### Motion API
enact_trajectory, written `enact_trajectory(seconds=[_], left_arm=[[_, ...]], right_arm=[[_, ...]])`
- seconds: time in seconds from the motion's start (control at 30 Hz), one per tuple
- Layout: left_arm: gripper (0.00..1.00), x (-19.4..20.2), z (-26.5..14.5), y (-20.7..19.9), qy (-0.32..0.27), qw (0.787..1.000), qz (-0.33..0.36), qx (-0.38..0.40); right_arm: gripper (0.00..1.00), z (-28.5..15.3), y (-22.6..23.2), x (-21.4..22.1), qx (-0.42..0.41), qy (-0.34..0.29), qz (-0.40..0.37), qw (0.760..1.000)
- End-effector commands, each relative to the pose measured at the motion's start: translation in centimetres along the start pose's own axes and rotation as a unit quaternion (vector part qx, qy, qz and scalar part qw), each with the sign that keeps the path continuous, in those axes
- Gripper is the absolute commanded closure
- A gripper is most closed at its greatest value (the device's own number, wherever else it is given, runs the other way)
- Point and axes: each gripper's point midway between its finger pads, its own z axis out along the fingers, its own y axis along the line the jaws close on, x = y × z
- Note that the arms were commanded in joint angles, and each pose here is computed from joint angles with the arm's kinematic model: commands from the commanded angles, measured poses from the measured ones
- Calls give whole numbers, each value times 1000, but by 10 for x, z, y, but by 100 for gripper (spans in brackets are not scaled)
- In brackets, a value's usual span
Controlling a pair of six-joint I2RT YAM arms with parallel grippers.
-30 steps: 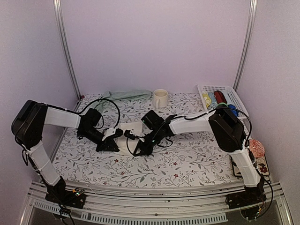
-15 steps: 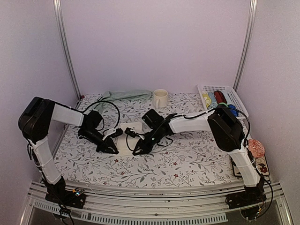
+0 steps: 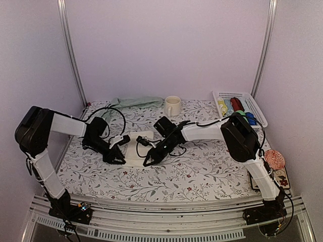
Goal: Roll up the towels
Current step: Roll the towel at the center of the board.
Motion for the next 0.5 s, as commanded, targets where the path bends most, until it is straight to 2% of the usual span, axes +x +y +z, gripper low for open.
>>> enact_trajectory(seconds=[0.0, 0.1, 0.2, 0.37, 0.47], left_arm=[[57, 0, -23, 21, -5, 996, 15, -83], [53, -6, -37, 24, -14, 991, 48, -120], [49, -14, -51, 17, -31, 980, 125, -151], [41, -19, -68, 0, -63, 927, 294, -223], [40, -16, -71, -19, -74, 893, 378, -232]], right_arm=[[97, 5, -19, 26, -2, 38, 59, 998], [94, 6, -18, 27, -11, 41, 63, 997], [94, 6, -14, 26, -26, 40, 69, 996], [95, 2, -15, 22, -39, 36, 75, 996], [96, 0, -17, 21, -40, 35, 99, 994]])
